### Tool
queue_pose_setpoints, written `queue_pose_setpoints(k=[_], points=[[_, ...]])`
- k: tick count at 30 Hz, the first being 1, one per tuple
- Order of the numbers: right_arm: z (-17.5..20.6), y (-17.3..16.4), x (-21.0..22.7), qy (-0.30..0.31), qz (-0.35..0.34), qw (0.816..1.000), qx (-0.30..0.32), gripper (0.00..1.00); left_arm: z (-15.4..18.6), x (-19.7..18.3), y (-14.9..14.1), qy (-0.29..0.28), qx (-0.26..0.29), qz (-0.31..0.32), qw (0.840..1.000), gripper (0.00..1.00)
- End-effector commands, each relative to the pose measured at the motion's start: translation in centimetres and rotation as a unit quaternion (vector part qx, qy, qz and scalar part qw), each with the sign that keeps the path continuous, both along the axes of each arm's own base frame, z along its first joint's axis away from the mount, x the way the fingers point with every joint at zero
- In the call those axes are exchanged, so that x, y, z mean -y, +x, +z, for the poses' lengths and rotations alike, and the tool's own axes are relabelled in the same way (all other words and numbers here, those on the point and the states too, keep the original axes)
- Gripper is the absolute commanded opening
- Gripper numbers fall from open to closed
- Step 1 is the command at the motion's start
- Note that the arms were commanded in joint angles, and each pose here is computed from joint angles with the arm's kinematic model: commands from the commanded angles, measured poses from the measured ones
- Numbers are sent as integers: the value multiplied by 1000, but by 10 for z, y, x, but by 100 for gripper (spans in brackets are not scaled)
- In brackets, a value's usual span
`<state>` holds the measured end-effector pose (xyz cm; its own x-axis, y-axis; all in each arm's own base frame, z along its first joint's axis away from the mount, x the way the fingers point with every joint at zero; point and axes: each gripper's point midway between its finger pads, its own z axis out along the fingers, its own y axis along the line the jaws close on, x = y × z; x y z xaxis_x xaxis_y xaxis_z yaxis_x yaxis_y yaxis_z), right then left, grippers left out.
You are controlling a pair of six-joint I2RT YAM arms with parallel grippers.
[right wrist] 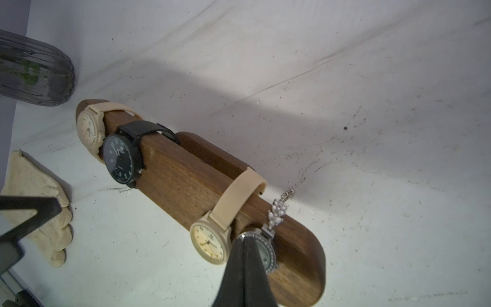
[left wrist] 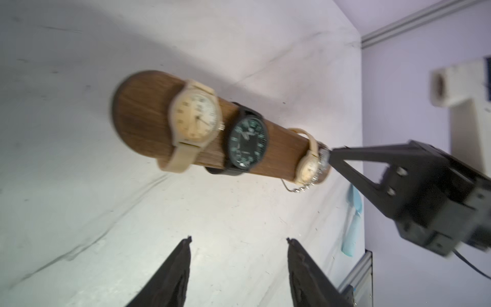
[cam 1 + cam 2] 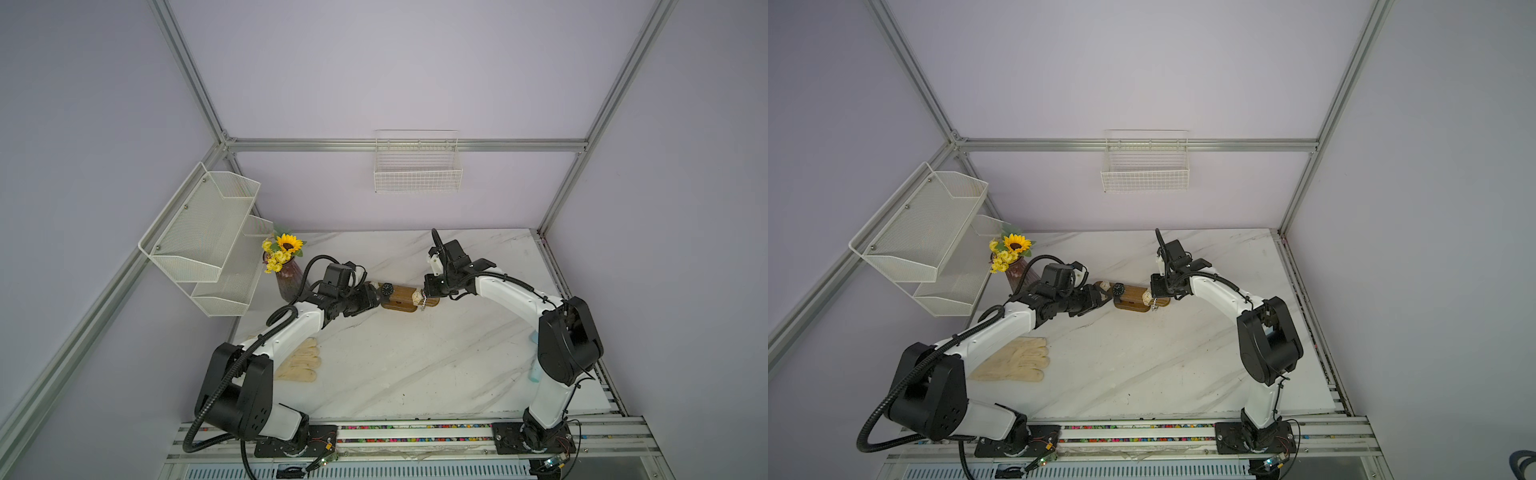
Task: Place watch on stand
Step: Adjust the watch on the stand.
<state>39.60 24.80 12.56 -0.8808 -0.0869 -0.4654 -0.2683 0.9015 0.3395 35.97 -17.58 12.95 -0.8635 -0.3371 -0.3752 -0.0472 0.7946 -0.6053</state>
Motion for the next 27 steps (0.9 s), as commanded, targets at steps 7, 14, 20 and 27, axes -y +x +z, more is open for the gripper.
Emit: queue_pose_setpoints(k=[7,14,20,27], points=[[24,-1,-4,21,0,1000,18,0,17,-38,52,48,40,80,995,66],[9,12,-9,3,3,1000,8,0,2,-25,77,3,30,73,997,66],[1,22,-12,-6,3,1000,4,0,-4,-24,79,-2,28,76,997,59],[-4,14,-9,-14,10,1000,-6,0,-5,-22,75,-14,25,75,997,57]])
